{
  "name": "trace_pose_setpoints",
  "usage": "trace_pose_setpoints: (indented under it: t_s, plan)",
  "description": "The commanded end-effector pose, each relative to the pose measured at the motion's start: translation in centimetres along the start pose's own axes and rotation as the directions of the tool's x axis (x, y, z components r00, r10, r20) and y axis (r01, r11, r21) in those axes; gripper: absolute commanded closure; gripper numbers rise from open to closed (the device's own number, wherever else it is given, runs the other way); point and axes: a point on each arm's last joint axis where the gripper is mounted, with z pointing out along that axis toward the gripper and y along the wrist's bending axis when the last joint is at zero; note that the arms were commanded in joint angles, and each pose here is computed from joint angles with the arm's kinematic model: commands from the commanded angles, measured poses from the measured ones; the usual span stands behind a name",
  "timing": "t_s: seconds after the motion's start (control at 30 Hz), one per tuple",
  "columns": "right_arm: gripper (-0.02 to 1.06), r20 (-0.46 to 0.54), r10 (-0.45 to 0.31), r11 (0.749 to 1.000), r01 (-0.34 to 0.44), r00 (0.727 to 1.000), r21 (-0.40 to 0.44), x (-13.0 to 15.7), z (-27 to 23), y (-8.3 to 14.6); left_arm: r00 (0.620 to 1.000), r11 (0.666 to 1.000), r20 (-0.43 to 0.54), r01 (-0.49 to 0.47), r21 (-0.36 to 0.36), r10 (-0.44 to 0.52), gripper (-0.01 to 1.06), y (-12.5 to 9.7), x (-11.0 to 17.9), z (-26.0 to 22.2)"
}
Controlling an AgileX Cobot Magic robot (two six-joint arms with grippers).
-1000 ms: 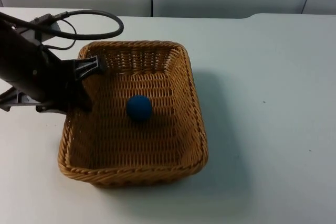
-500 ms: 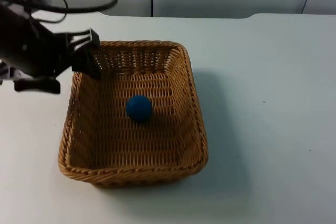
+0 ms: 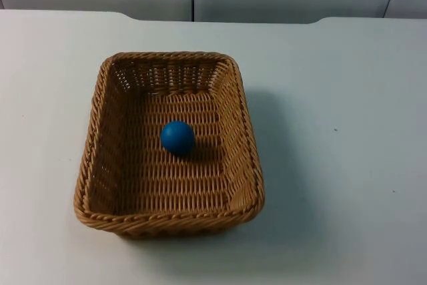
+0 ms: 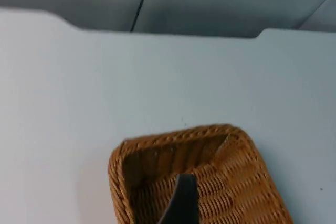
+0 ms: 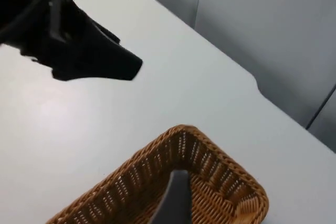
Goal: Pick up the basket with the left hand and place the ball into the basket with the right hand.
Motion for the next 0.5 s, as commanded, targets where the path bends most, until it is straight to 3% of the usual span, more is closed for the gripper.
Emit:
trace_pose_setpoints:
  t_s: [0.0,0.1,0.23,0.47]
  plan:
    - [0.28,0.038,-0.023,1.0,0.022,0.999,0.015,-0.6,-1.2,0.1,0.996,0.996,0.039,-0.086,-0.001,0.086,0.33,-0.6,-0.7,-2.1]
    - [0.28,0.068,-0.036,0.999,0.034,0.997,0.022,-1.0,-3.3,0.4,0.973,0.98,0.115,-0.199,-0.007,0.198,0.33,-1.8,-1.5,-6.1]
    - [0.28,0.074,-0.043,0.999,0.041,0.996,0.021,-0.9,-4.8,0.7,0.947,0.966,0.196,-0.259,0.007,0.253,0.33,-3.2,-1.7,-10.6]
    - [0.28,0.103,-0.044,0.998,0.039,0.994,0.055,1.7,-6.5,1.5,0.92,0.936,0.213,-0.347,0.049,0.33,0.33,-4.8,-0.3,-15.5]
